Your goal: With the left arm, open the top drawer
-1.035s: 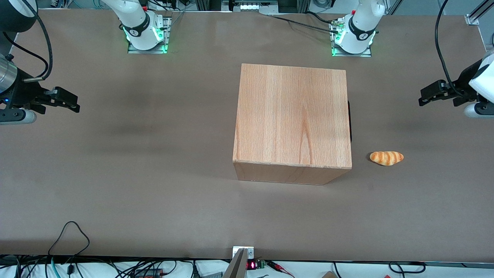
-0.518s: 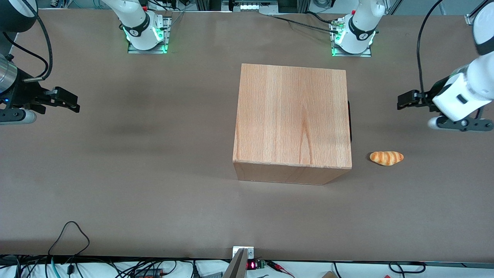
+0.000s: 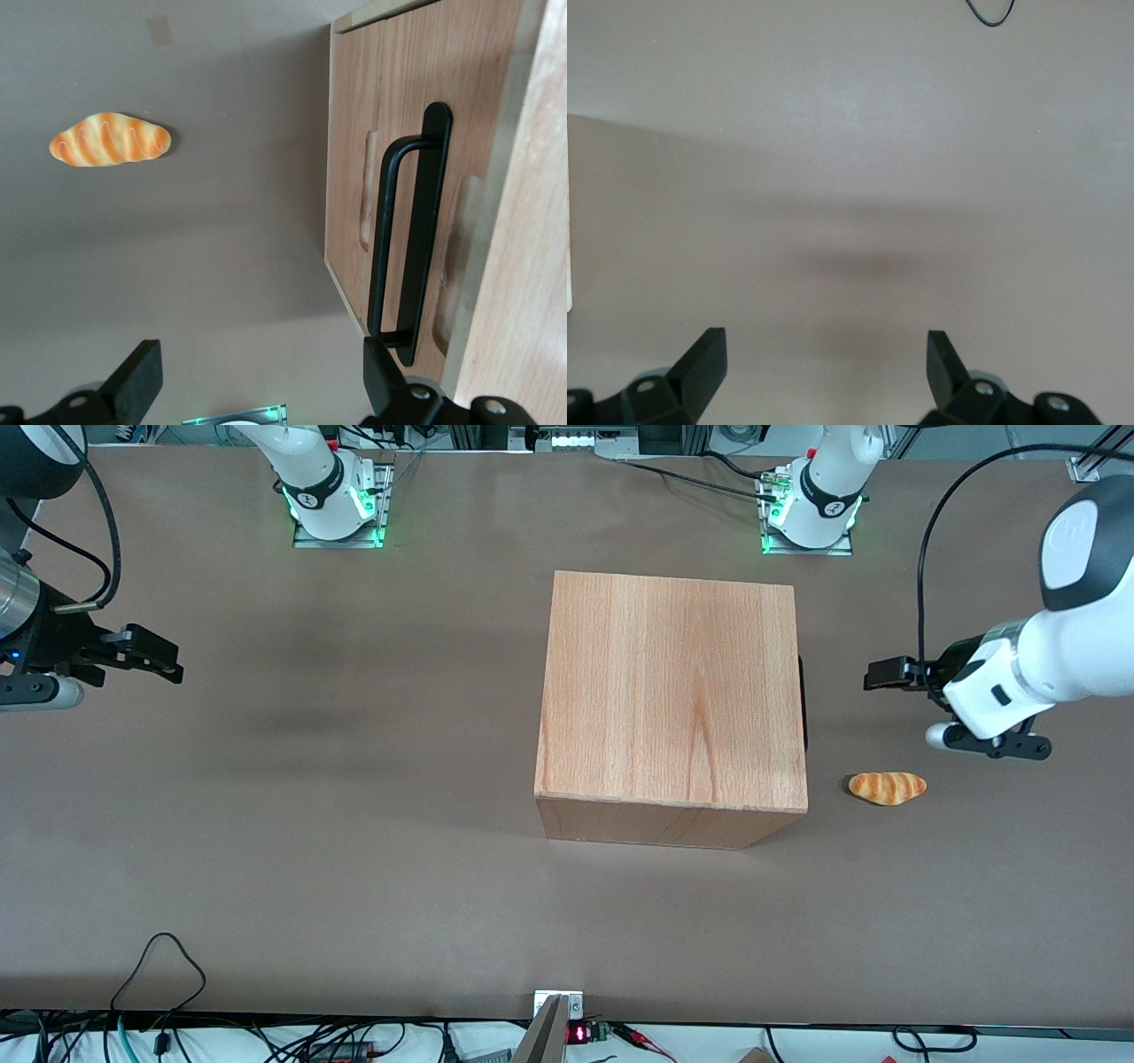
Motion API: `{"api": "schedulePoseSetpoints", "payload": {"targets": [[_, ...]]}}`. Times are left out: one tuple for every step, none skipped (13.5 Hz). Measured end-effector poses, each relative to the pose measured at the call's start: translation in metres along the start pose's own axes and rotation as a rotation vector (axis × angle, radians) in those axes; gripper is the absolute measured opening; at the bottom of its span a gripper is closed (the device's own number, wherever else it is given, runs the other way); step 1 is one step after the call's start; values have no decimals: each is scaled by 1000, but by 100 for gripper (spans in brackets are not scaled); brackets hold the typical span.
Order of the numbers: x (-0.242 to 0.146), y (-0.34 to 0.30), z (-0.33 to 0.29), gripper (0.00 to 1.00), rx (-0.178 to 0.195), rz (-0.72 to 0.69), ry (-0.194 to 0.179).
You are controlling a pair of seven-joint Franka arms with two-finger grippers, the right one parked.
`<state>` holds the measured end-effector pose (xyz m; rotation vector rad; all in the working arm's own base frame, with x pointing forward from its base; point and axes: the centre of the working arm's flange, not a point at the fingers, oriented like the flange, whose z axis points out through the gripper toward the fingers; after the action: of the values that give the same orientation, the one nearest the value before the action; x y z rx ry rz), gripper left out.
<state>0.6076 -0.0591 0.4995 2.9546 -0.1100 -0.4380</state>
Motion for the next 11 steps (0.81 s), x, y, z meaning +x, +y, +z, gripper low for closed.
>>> {"api": "schedulePoseSetpoints", "payload": {"targets": [[3, 0, 6, 100, -9, 0, -10], [7, 1, 12, 100, -20, 1, -21], [10, 3, 18, 100, -25, 3, -32], [14, 4, 24, 100, -29, 4, -43], [18, 5, 30, 100, -39, 4, -51], [21, 5, 35, 100, -53, 4, -58], [25, 6, 40, 100, -65, 3, -64], [27, 6, 45, 100, -80, 1, -69], [30, 7, 49, 100, -97, 0, -76], [33, 8, 54, 100, -112, -1, -83], [35, 8, 58, 100, -122, -1, -88]]}}
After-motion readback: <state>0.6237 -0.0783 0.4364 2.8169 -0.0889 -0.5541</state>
